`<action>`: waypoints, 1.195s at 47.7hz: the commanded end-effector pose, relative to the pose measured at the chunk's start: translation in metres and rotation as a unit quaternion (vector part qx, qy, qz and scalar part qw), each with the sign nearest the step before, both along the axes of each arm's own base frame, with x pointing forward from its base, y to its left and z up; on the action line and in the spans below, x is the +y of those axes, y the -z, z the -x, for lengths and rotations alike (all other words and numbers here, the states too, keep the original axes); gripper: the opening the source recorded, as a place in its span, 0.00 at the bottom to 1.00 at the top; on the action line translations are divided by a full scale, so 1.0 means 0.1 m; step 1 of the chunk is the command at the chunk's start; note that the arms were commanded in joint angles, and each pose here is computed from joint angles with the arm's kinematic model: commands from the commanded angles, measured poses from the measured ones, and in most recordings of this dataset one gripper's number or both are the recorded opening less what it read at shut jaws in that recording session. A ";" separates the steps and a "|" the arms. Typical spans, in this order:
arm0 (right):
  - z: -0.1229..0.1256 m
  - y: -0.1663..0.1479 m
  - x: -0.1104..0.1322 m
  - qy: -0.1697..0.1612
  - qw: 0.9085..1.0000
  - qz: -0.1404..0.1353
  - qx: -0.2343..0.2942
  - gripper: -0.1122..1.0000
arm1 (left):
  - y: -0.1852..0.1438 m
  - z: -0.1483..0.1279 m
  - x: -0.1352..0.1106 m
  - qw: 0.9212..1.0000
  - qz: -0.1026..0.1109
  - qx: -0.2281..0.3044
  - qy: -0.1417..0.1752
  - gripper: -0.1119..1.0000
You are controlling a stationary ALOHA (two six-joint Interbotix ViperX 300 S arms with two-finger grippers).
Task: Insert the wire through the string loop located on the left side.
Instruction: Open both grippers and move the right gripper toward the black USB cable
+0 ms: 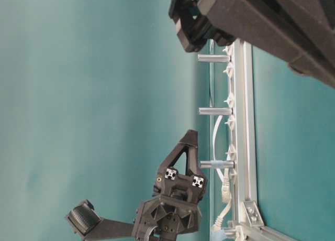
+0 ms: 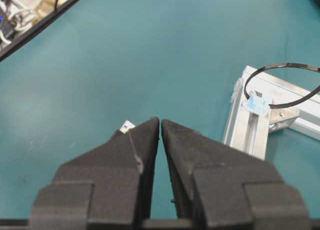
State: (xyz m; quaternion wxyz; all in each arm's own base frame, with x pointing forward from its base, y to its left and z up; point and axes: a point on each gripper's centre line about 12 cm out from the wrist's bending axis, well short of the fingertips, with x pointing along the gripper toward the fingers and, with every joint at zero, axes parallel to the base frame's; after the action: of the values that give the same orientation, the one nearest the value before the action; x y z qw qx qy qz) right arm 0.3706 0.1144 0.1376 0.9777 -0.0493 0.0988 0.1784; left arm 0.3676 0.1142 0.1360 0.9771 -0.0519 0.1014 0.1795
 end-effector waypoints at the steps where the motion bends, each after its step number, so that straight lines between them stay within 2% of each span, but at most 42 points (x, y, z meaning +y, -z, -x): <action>1: -0.03 -0.11 0.01 0.003 1.000 -0.014 -0.016 0.28 | -0.18 -0.06 -0.06 1.000 -0.014 -0.005 0.024 0.24; 3: -0.04 -0.12 0.00 0.010 1.000 -0.020 -0.016 0.26 | -0.17 -0.05 -0.08 1.000 -0.009 0.010 0.026 0.21; 6: -0.06 -0.13 -0.02 0.022 0.999 -0.031 -0.015 0.15 | -0.17 -0.03 -0.10 0.999 0.000 0.033 0.030 0.11; 8: -0.06 -0.15 -0.03 0.028 0.999 -0.037 -0.018 0.11 | -0.19 -0.02 -0.11 0.999 0.005 0.042 0.031 0.10; 23: -0.05 -0.14 -0.04 0.033 0.999 -0.041 -0.014 0.10 | -0.46 -0.01 -0.31 0.997 0.007 0.042 0.057 0.10; 33: -0.12 -0.21 -0.02 0.036 0.998 -0.044 -0.015 0.11 | -0.48 0.00 -0.46 0.994 0.016 0.069 0.077 0.10; 37: -0.13 -0.23 -0.02 0.036 0.998 -0.044 -0.017 0.24 | -0.48 -0.01 -0.48 0.993 0.020 0.080 0.080 0.10; 42: -0.14 -0.23 -0.02 0.039 0.998 -0.047 -0.016 0.50 | -0.49 -0.03 -0.49 0.993 0.019 0.083 0.084 0.12; 45: -0.13 -0.21 -0.03 0.041 0.998 -0.047 -0.013 0.67 | -0.50 -0.04 -0.49 0.993 0.019 0.082 0.084 0.22; 48: -0.11 -0.20 -0.03 0.044 0.998 -0.049 -0.010 0.82 | -0.51 -0.05 -0.49 0.993 0.018 0.083 0.084 0.39; 55: -0.11 -0.19 -0.06 0.054 0.997 -0.055 -0.006 0.83 | -0.50 -0.04 -0.50 0.992 0.020 0.087 0.085 0.76; 57: -0.11 -0.19 -0.06 0.056 0.997 -0.056 -0.006 0.83 | -0.49 -0.04 -0.50 0.992 0.020 0.089 0.085 0.84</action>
State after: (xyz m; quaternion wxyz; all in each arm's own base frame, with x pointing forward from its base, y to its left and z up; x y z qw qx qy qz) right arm 0.3802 0.1074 0.1431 0.9860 0.0038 0.1040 0.1302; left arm 0.3683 0.0648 0.1702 0.9700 -0.0513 0.2154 0.1003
